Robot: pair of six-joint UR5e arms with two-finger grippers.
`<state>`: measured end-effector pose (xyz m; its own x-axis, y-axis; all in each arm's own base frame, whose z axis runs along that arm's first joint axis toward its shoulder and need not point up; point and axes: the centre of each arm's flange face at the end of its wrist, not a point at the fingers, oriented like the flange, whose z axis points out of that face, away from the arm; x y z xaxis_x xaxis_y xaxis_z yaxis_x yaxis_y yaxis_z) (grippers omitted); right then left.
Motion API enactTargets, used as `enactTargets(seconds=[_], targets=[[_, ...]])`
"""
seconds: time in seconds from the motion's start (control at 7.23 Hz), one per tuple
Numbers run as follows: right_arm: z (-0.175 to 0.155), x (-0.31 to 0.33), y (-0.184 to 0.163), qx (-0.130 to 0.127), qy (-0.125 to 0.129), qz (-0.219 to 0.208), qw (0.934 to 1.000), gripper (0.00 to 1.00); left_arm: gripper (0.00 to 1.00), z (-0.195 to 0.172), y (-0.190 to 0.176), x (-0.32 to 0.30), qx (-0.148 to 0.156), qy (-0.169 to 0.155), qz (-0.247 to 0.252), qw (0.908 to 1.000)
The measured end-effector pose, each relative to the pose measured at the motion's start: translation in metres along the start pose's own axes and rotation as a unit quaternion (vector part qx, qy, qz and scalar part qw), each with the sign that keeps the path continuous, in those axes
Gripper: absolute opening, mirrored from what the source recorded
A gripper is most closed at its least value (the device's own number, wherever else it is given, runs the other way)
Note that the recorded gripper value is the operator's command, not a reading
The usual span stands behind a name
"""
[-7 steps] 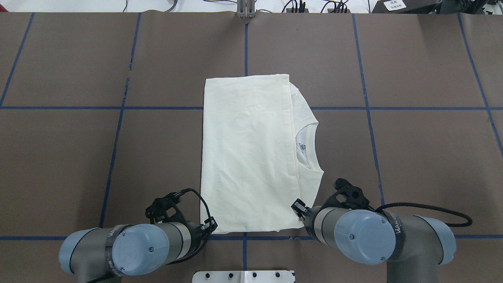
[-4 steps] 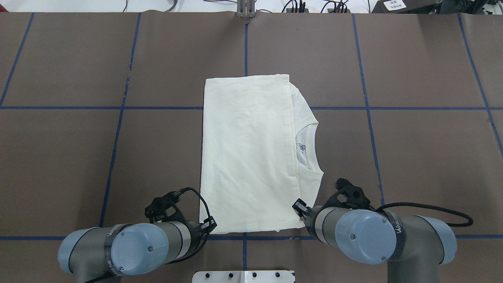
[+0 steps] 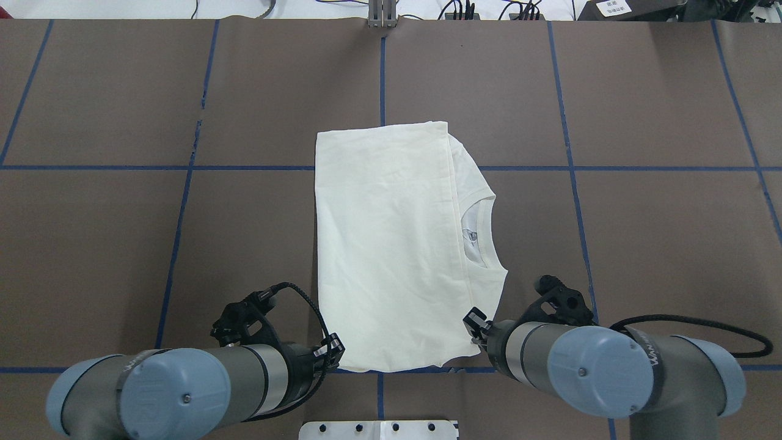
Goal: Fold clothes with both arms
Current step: 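Grasp the shirt edge nearest the robot with both grippers and lift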
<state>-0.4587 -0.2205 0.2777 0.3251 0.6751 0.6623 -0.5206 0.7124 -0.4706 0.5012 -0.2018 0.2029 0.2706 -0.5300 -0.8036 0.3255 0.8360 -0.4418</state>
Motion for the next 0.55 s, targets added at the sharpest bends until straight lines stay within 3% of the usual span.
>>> enactTargets(seconds=[0.14, 0.55], targets=[[-0.026, 0.001, -0.009, -0.003, -0.012, 0.010, 0.9999, 0.00, 0.00, -0.025, 0.004, 0.008, -0.011, 0.016, -0.004, 0.9998], [-0.063, -0.025, -0.042, 0.013, -0.052, 0.033, 0.9980, 0.00, 0.00, -0.040, -0.007, 0.014, 0.005, -0.007, 0.014, 0.9999]])
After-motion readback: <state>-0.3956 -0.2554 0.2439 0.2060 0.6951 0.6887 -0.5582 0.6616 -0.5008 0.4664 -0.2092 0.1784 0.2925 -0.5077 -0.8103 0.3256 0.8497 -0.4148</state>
